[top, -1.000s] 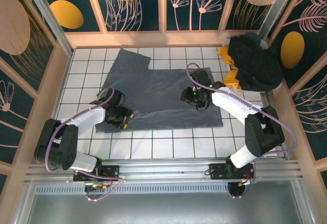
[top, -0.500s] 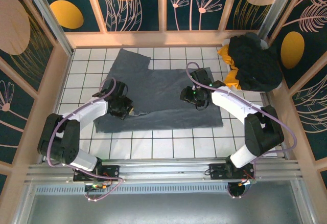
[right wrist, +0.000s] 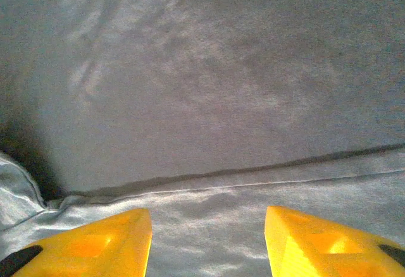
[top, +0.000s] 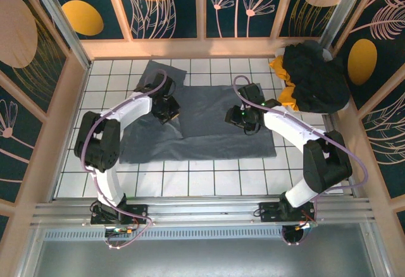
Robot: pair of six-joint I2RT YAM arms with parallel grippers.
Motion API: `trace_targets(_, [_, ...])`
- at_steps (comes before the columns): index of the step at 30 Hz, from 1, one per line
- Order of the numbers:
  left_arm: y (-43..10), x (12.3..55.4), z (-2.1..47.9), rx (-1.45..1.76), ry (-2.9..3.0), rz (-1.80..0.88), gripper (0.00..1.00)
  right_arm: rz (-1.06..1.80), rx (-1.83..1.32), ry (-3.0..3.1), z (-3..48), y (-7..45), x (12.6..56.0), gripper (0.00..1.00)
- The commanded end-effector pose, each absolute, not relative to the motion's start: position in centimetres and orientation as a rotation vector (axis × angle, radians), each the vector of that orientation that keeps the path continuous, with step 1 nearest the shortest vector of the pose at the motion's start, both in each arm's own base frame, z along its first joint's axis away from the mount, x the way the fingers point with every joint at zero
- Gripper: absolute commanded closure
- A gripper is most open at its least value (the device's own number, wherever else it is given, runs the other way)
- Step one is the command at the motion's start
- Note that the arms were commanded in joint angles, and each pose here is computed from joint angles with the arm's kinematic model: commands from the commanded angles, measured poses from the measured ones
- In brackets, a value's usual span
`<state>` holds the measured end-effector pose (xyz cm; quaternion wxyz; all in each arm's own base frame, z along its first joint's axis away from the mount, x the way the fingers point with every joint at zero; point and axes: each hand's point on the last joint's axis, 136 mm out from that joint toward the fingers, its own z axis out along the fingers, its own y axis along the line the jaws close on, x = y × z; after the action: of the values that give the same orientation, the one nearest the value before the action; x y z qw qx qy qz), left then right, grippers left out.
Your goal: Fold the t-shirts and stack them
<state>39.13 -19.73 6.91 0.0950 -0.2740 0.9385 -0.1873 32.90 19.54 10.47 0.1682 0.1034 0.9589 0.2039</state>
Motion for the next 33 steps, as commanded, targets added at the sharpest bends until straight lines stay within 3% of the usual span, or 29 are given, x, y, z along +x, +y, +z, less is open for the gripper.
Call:
trace_targets(1, [-19.6,38.4,5.8,-0.602,2.905,-0.414,1.0,0.604,0.307,2.717,10.8,19.5,33.3,0.49])
trace_targets(7, [-20.1,38.8,4.4,-0.434,2.982,-0.304,1.0,0.606,0.314,2.728,10.4,19.2,33.1,0.49])
trace_targets(8, [-19.6,39.0,4.6,-0.434,2.975,-0.267,0.91,0.607,0.313,2.73,10.4,19.2,33.1,0.49])
trace_targets(10, [-18.9,39.6,5.6,-0.431,2.933,-0.209,0.52,0.6,0.317,2.734,10.2,19.0,33.0,0.49])
trace_targets(12, [-18.4,40.1,7.1,-0.446,2.887,-0.183,0.39,0.577,0.326,2.739,9.9,18.6,32.8,0.49])
trace_targets(15, [-17.0,39.9,9.2,-0.506,2.812,-0.148,0.41,0.52,0.38,2.73,9.2,17.1,32.2,0.49])
trace_targets(22, [-9.9,35.1,5.3,-0.953,2.768,-0.307,0.68,0.388,0.597,2.787,4.8,12.0,29.3,0.6])
trace_targets(24, [-8.0,34.3,4.7,-1.045,2.735,-0.318,0.72,0.324,0.623,2.814,3.9,11.1,28.6,0.6])
trace_targets(33, [-3.0,28.2,-0.9,-1.352,2.72,-0.221,0.76,0.097,0.701,3.061,-1.9,9.5,23.0,0.63])
